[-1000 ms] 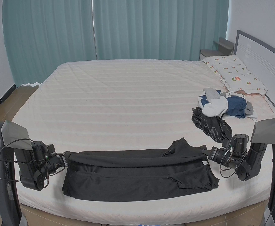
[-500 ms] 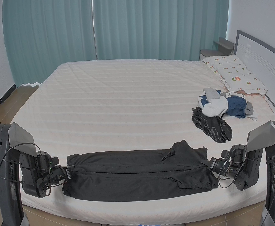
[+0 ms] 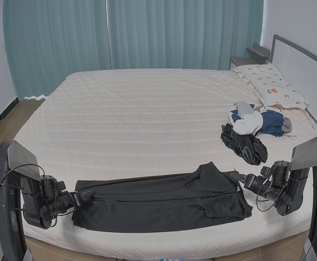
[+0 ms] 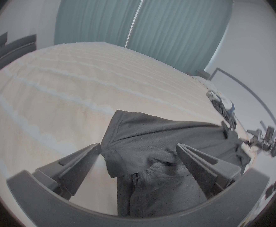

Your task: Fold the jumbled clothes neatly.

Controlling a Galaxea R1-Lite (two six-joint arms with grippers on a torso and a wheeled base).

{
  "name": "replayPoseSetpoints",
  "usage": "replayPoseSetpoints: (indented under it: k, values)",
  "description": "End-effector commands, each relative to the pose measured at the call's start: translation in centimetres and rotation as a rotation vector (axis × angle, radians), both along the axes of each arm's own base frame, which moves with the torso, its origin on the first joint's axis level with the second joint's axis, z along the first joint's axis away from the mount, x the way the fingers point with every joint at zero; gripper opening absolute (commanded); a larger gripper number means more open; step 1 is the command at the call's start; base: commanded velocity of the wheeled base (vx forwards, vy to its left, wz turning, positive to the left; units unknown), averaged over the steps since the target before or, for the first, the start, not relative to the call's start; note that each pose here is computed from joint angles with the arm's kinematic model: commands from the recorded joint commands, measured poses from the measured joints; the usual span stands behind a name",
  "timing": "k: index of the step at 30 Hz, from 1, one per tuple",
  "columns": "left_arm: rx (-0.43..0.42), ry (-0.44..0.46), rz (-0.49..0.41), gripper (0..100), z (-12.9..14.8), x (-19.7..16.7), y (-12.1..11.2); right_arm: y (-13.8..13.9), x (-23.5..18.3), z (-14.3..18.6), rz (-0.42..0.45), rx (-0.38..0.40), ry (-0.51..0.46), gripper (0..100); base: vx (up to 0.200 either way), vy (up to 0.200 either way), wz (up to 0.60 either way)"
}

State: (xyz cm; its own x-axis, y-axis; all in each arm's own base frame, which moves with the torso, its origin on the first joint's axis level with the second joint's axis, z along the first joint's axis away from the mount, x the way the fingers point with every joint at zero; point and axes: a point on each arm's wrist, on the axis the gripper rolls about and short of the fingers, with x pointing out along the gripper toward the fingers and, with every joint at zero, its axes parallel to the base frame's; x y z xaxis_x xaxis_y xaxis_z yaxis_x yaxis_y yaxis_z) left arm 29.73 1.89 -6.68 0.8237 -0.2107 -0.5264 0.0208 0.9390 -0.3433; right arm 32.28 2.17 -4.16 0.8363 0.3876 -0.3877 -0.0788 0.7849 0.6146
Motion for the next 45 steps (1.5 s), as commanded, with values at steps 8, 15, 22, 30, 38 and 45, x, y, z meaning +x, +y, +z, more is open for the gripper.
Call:
replayPoseSetpoints:
  k: [8, 15, 22, 30, 38, 45]
  values:
    - [-0.313, -0.075, 0.207, 100, 4.1, 0.7, 1.1, 2.2, 2.5, 1.4, 0.083, 0.086, -0.055, 100, 0.000, 0.000, 0.00]
    - [-0.538, -0.105, 0.287, 100, 4.9, 2.8, 1.1, 3.4, 4.6, 0.8, 0.118, 0.084, 0.007, 100, 0.000, 0.000, 0.00]
    - [-0.538, -0.095, 0.279, 100, 4.3, 3.1, 0.8, 3.8, 5.7, -0.2, 0.127, 0.076, 0.064, 100, 0.000, 0.000, 0.00]
    - [-0.537, -0.086, 0.281, 100, 3.9, 3.2, 0.8, 4.1, 6.0, -1.7, 0.135, 0.066, 0.095, 0, 0.000, 0.000, 0.00]
    - [-0.537, -0.081, 0.281, 100, 3.8, 3.1, 0.7, 3.6, 5.6, -1.6, 0.141, 0.023, 0.095, 0, 0.000, 0.000, 0.00]
    - [-0.533, -0.067, 0.282, 100, 3.3, 3.1, 0.6, 2.9, 3.8, 0.7, 0.135, 0.029, 0.077, 0, 0.000, 0.000, 0.00]
